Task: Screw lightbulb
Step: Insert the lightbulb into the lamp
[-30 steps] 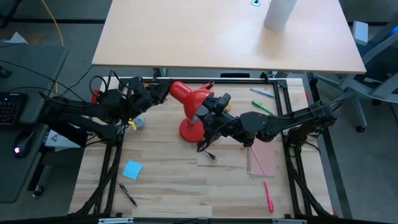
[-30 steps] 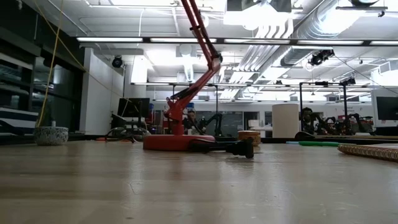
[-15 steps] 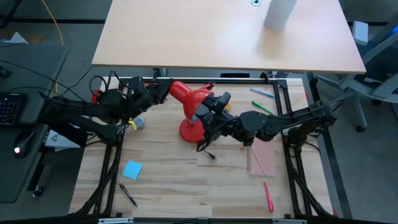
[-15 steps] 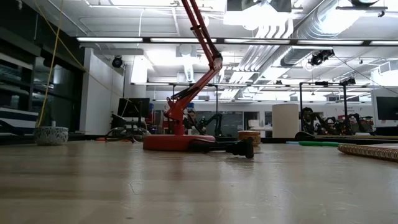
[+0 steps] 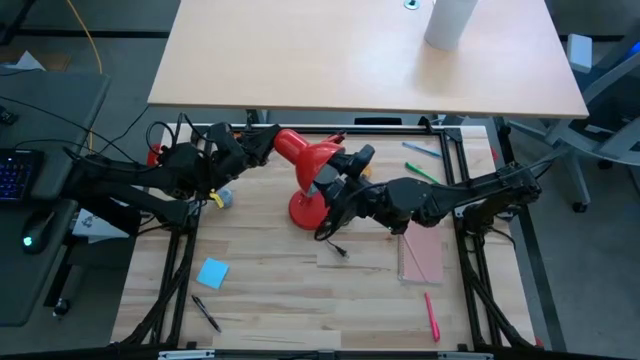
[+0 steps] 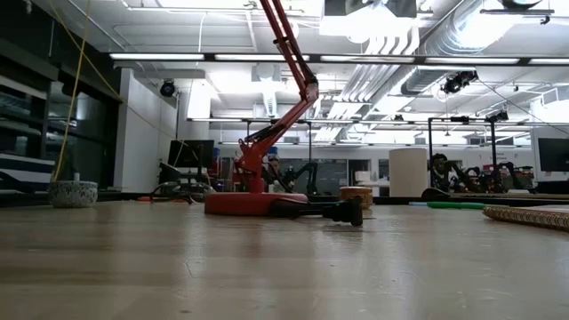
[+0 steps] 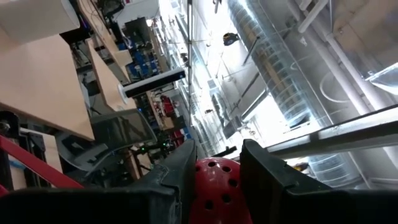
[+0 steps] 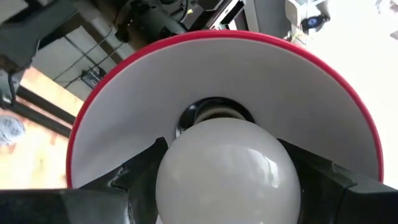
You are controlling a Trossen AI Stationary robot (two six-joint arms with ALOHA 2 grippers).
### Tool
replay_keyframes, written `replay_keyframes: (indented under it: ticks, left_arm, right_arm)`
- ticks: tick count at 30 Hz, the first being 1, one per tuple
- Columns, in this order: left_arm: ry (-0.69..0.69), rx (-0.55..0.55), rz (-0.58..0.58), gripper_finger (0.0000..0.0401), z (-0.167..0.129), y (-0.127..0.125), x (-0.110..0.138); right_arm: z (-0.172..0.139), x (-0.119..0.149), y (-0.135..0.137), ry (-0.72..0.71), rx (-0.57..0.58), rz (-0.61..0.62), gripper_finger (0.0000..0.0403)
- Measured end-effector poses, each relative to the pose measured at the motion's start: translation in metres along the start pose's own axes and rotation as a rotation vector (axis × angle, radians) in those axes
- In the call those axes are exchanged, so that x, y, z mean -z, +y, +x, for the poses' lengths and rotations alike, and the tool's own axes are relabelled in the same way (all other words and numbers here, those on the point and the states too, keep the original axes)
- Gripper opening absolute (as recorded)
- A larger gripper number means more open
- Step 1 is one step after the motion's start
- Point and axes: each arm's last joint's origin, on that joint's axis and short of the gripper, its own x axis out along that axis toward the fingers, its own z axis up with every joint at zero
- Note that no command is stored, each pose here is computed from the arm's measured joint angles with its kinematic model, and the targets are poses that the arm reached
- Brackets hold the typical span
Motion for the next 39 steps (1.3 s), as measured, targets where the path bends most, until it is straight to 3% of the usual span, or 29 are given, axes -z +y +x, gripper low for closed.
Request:
replay_keyframes:
  ticks: [23,32,39]
  left_arm:
    - [0.002,0.011,0.071,0.0106,0.0003,-0.0007,0.0002]
    - [0.005,0.013,0.080,0.0106,0.0005,-0.0006,0.0001]
    - [0.019,0.026,0.082,0.0106,0.0018,-0.0001,-0.0011]
  right_arm:
    - [0.0002,-0.0002,-0.0032,0.024,0.054,0.547,0.0264]
    - [-0.0016,-0.0016,-0.0029,0.018,0.062,0.852,0.0263]
    - [-0.0015,-0.0015,-0.0032,0.008,0.067,1.167,0.0263]
